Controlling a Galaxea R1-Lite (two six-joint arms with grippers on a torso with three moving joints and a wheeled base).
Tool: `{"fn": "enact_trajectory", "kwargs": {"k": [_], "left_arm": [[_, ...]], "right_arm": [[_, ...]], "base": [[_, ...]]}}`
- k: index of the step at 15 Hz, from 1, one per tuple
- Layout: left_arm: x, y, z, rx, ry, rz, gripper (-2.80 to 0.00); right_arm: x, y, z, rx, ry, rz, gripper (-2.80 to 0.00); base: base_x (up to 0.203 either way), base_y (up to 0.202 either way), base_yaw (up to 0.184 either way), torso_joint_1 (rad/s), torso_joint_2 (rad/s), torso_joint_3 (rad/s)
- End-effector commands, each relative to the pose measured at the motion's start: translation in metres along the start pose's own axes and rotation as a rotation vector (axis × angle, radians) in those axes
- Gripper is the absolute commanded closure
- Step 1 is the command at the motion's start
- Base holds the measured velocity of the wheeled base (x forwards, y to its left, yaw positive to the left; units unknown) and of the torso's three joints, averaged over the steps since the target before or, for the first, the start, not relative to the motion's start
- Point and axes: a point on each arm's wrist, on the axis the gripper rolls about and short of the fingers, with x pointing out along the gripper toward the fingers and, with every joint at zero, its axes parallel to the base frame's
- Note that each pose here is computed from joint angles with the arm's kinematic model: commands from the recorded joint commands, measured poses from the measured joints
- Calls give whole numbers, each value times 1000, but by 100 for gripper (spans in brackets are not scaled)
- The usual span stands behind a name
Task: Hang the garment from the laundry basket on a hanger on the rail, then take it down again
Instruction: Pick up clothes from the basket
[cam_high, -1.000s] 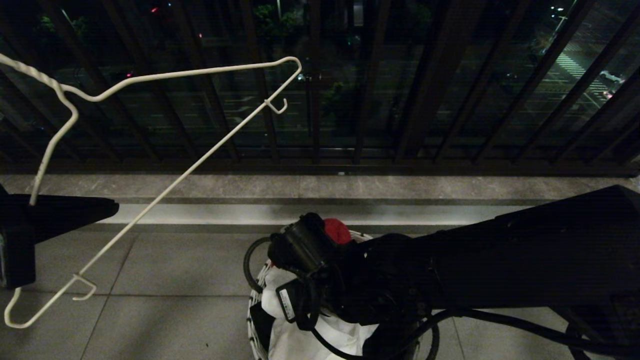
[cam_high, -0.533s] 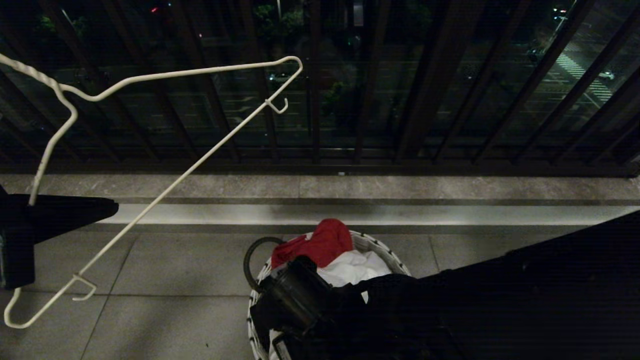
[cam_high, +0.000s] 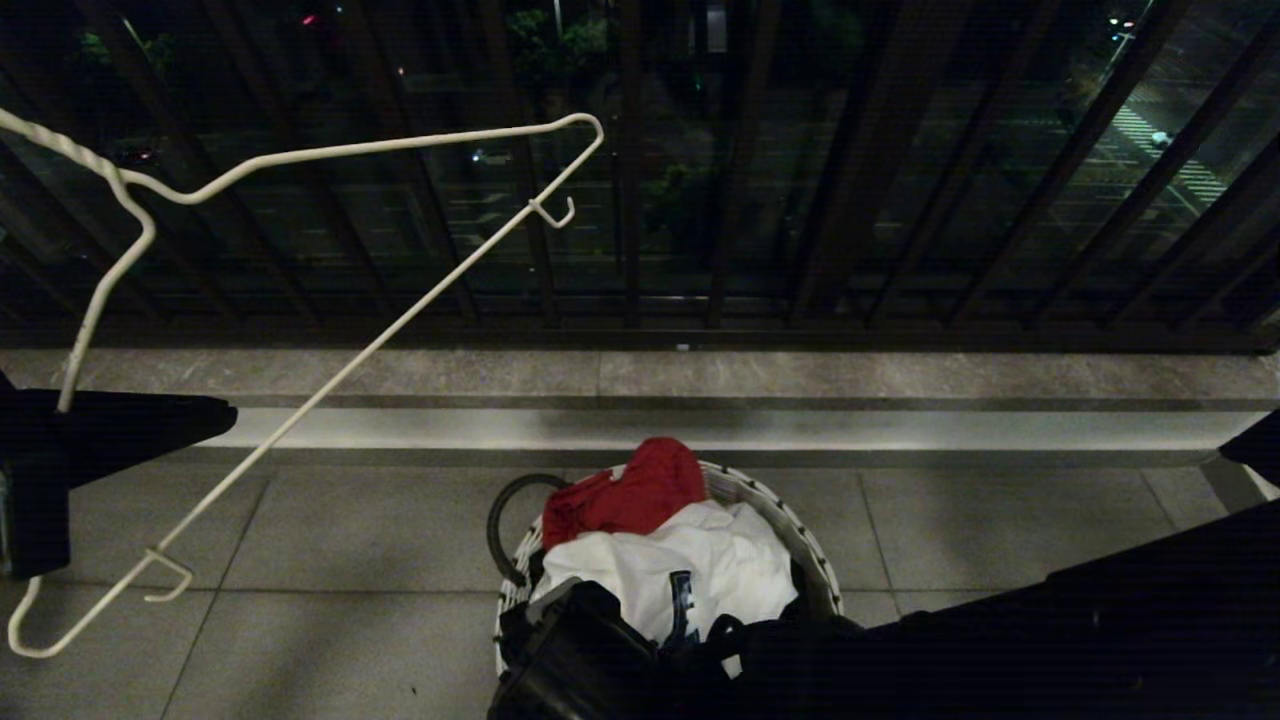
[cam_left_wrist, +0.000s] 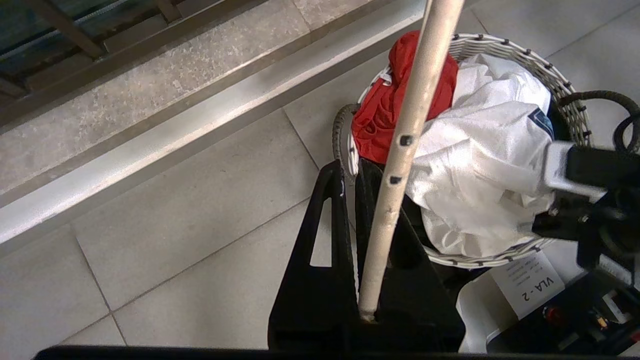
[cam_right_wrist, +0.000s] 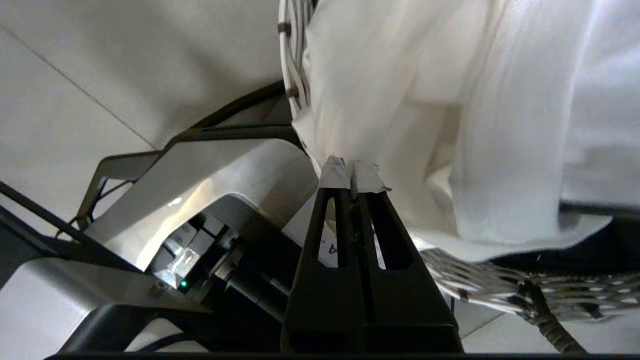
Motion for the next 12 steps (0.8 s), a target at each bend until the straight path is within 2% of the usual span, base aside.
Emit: {"fn": "enact_trajectory", "kwargs": {"k": [1,2,4,8,11,12], "left_arm": [[0,0,0,2,0,-4,0],[0,0,0,2,0,-4,0],[0,0,0,2,0,-4,0],[-2,-1,1,3,-5,-2,0],[-2,-1,1,3,-5,-2,0],[-2,-1,1,4,-6,0,0]], "right_arm": [[-16,-3,7,14,-43,10,0],[-25,-6,13,22,-74,4,0],[-39,-14,23,1,-146,-66,0],[-39,-35,39,-25,-201,-120,0],[-32,-50,50,-127,-248,-156,0],[-30,-52,50,-183,-246,-162,0]], "base": [[0,0,0,0,0,0],[0,0,0,0,0,0],[0,0,0,0,0,0],[0,0,0,0,0,0],[0,0,0,0,0,0],[0,0,0,0,0,0]]}}
